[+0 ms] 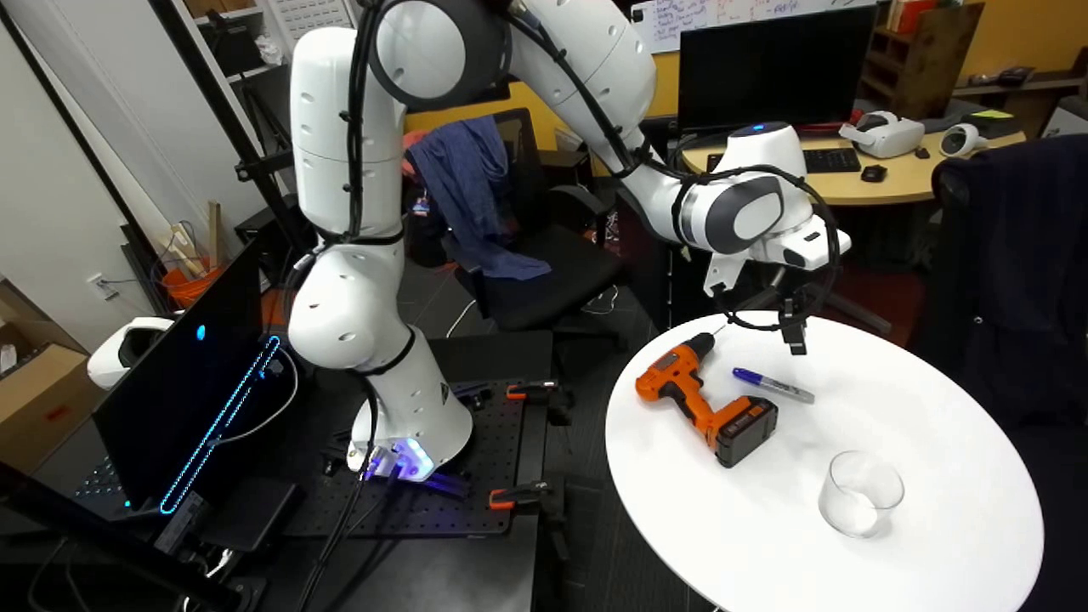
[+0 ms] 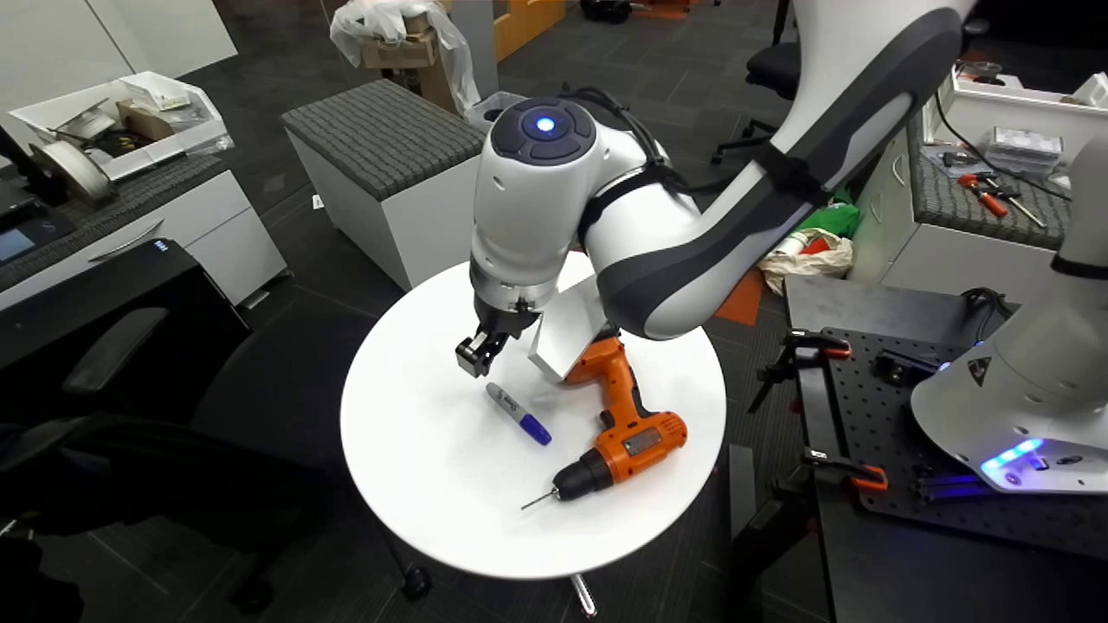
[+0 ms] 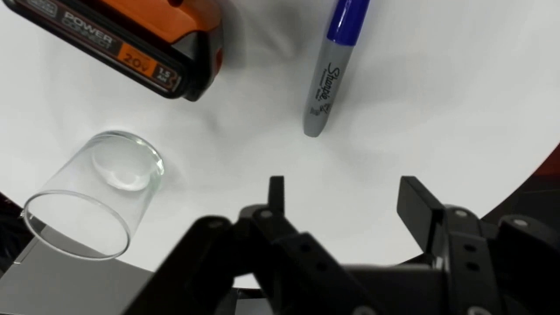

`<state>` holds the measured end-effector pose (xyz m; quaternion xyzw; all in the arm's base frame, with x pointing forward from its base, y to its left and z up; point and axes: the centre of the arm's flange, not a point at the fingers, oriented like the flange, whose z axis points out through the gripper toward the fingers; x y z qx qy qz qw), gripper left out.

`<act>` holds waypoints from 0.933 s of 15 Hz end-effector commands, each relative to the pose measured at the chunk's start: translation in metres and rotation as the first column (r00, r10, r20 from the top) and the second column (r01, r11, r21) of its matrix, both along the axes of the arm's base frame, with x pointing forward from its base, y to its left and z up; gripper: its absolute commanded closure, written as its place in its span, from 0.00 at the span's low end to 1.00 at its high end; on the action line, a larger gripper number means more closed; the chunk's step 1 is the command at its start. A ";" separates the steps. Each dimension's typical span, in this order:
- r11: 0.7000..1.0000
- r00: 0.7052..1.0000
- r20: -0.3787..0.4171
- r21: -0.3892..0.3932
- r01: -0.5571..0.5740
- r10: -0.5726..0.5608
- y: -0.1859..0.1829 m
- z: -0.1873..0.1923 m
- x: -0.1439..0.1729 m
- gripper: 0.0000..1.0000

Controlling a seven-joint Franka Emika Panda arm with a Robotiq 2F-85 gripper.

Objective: Put the marker in the cup on the table

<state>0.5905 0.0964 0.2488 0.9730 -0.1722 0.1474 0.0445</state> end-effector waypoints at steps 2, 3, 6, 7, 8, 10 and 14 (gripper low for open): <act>0.999 1.000 -0.027 -0.048 -0.003 0.002 0.001 0.011 -0.004 0.00; 0.998 0.999 -0.033 -0.066 0.004 -0.006 0.002 0.014 -0.009 0.00; 0.996 0.999 -0.046 -0.092 0.008 -0.012 0.004 0.028 -0.022 0.00; 0.995 0.999 -0.048 -0.099 0.010 -0.014 0.005 0.035 -0.027 0.00; 0.995 0.999 -0.048 -0.102 0.003 -0.008 0.006 0.040 -0.030 0.00; 0.993 0.999 -0.039 -0.115 0.001 -0.006 0.006 0.054 -0.038 0.00; 0.990 1.000 -0.012 -0.143 0.010 -0.012 0.001 0.077 -0.049 0.00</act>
